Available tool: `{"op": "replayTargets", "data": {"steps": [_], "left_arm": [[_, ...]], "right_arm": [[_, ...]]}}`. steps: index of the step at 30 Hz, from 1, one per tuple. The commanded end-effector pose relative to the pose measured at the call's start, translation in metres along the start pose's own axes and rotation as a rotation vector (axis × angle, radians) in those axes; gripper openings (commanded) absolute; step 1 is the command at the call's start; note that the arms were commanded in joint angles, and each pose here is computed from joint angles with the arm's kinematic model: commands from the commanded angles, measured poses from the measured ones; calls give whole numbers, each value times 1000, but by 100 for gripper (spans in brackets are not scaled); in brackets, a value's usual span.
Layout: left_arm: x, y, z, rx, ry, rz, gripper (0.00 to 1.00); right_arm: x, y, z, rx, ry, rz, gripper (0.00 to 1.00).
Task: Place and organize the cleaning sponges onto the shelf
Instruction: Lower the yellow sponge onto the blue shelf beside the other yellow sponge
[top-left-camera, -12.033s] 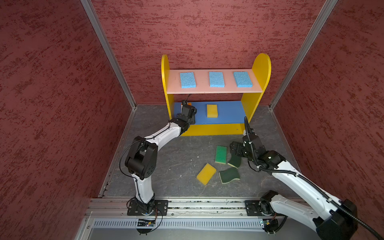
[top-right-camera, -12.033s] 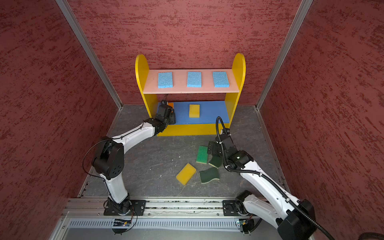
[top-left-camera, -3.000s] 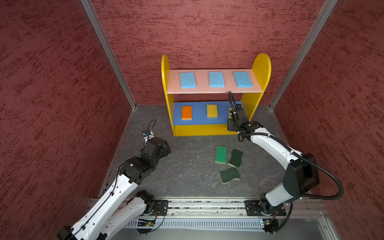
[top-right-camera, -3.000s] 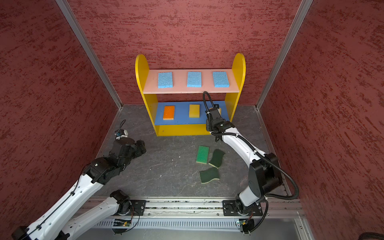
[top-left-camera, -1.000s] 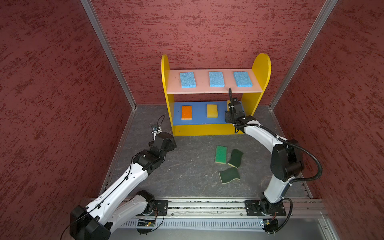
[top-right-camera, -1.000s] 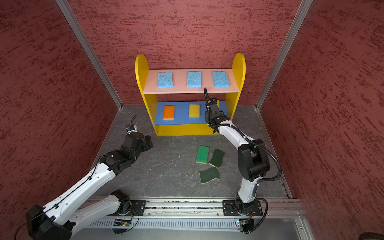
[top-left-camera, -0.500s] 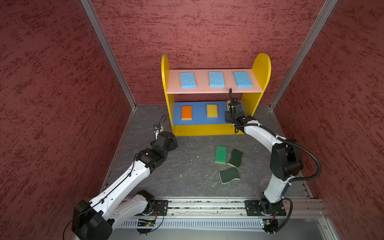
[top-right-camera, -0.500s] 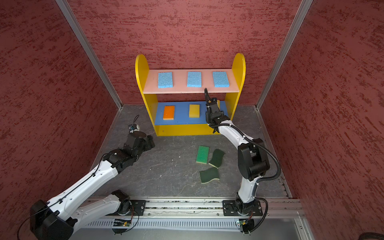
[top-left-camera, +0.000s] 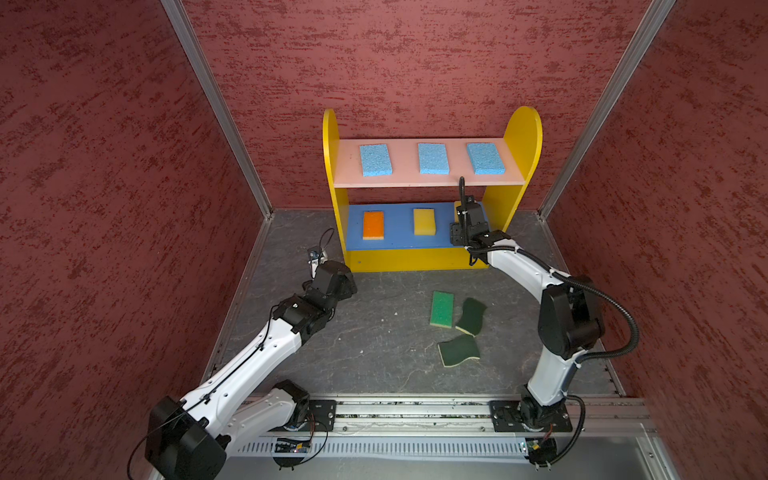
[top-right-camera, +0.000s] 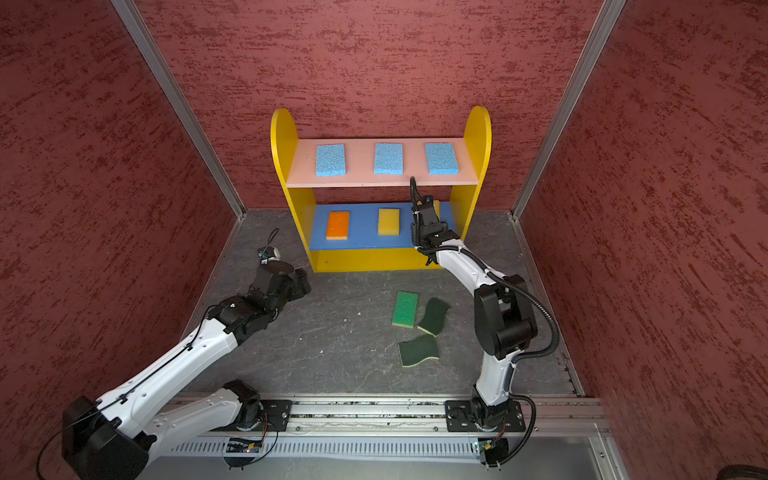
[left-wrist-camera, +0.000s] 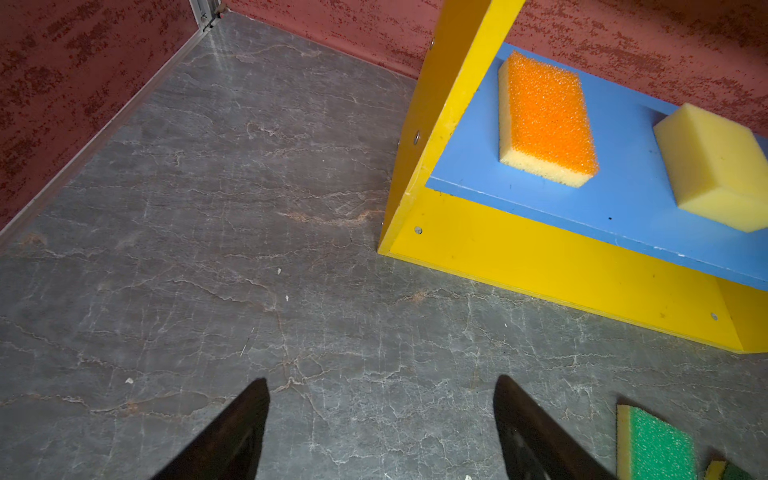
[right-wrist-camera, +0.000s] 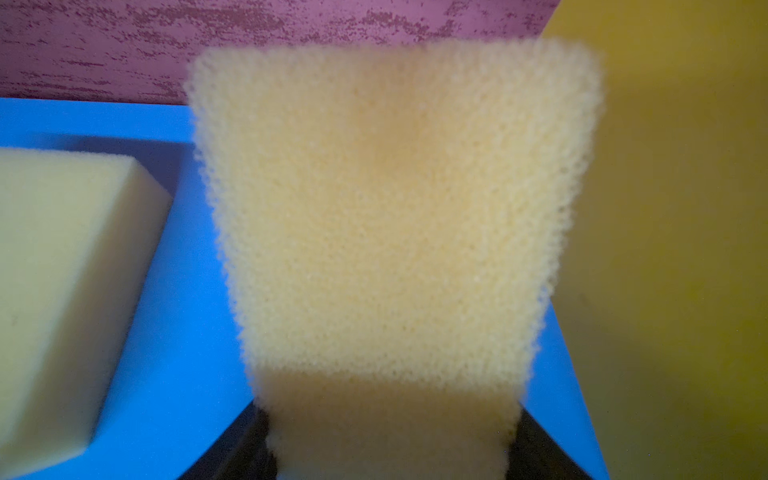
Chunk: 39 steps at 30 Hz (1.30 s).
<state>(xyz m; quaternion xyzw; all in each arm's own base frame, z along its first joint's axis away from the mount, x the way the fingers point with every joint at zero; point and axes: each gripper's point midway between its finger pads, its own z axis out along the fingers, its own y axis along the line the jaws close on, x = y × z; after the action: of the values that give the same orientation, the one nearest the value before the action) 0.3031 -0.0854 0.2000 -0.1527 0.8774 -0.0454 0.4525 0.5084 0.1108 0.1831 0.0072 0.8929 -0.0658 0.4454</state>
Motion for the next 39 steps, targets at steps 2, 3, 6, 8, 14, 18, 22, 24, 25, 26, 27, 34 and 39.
{"op": "replayTargets", "data": {"steps": [2,3,6,8,14,18,22,24,25,26,27,34,39], "left_arm": [[-13,-4,-4,9,-31,-18,85],[-11,-3,-3,7,-27,-15,85],[-10,-2,-2,3,-23,-14,85],[-7,-1,-1,0,-19,-14,85],[-9,1,-4,-3,-27,-18,85],[-10,2,-5,-7,-34,-18,85],[-8,2,-4,-7,-27,-14,85],[-8,1,-3,-5,-24,-16,85],[-7,1,-4,-4,-24,-17,85],[-7,2,-3,-5,-24,-16,85],[-8,2,-4,-4,-25,-17,85],[-8,1,-4,-3,-26,-17,85],[-8,1,-4,-2,-24,-20,85]], "right_arm": [[2,-12,5,33,38,-6,71],[2,-12,5,33,37,-8,71],[4,-12,9,39,49,-15,72],[5,-12,11,46,56,-17,73],[9,-14,18,71,77,-16,75],[10,-16,17,78,80,-6,77],[9,-17,15,82,78,-11,78],[9,-18,16,86,79,-17,79],[10,-18,17,89,82,-20,80],[11,-18,17,92,84,-21,80],[11,-19,17,94,84,-21,80],[10,-22,17,107,84,-23,81],[13,-21,18,106,88,-37,82]]}}
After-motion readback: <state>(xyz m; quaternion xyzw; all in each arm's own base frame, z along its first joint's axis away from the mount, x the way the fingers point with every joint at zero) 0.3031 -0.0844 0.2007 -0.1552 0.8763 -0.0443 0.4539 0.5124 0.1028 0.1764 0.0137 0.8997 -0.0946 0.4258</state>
